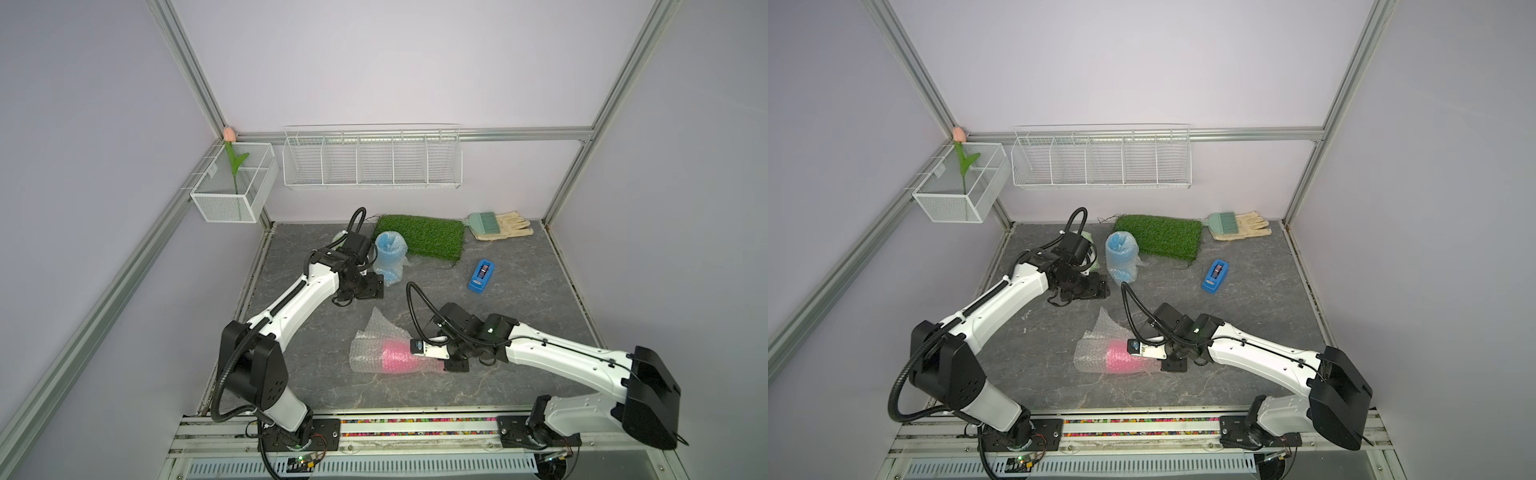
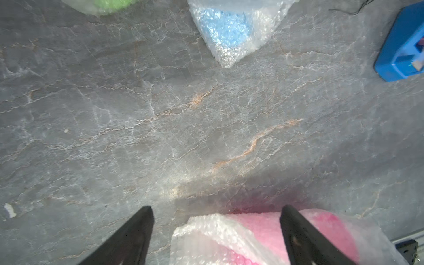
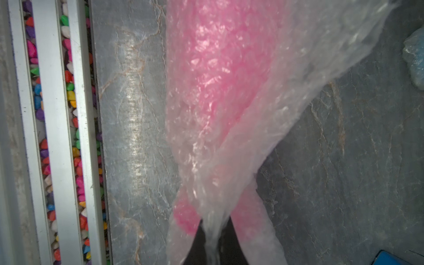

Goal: Wrap wine glasses in bubble wrap
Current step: Adjust the bubble wrap at the center of the board.

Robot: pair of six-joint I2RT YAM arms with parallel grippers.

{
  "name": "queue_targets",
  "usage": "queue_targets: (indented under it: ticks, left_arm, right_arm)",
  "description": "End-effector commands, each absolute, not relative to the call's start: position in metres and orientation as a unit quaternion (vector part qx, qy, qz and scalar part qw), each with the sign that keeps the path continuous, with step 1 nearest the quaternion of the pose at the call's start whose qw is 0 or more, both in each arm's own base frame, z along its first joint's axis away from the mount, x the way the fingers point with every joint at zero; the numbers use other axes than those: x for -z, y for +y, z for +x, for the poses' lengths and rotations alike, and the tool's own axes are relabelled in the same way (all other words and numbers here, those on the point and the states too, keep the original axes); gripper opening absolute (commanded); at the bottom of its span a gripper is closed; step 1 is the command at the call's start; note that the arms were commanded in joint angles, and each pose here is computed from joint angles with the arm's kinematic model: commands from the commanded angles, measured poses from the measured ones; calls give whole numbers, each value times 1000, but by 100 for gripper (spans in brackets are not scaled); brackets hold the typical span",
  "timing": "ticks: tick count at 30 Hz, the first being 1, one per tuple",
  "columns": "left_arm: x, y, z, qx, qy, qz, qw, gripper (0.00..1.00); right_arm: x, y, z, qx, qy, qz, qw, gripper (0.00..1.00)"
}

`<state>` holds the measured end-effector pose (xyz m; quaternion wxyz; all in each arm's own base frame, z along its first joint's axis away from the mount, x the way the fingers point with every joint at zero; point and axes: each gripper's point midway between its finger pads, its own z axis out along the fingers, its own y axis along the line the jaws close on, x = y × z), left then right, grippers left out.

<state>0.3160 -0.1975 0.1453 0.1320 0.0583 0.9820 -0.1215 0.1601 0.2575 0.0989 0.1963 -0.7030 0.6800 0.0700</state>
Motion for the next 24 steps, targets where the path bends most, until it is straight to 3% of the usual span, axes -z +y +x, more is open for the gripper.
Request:
queue_targets:
  ticks: [1,21,24]
  left_arm:
    - [-128,-203,295,116,988,68,74,80]
    - [-126,-210,286,125,988,40,83,0]
    - [-135,-205,285,122,987,37,99,0]
  right_arm:
    - [-95,256,164,-61,671,-711,201,7]
    - [-90,251,173,-74,703,-683,183,7]
    - [-92,249,181,-76,722,-662,186,7]
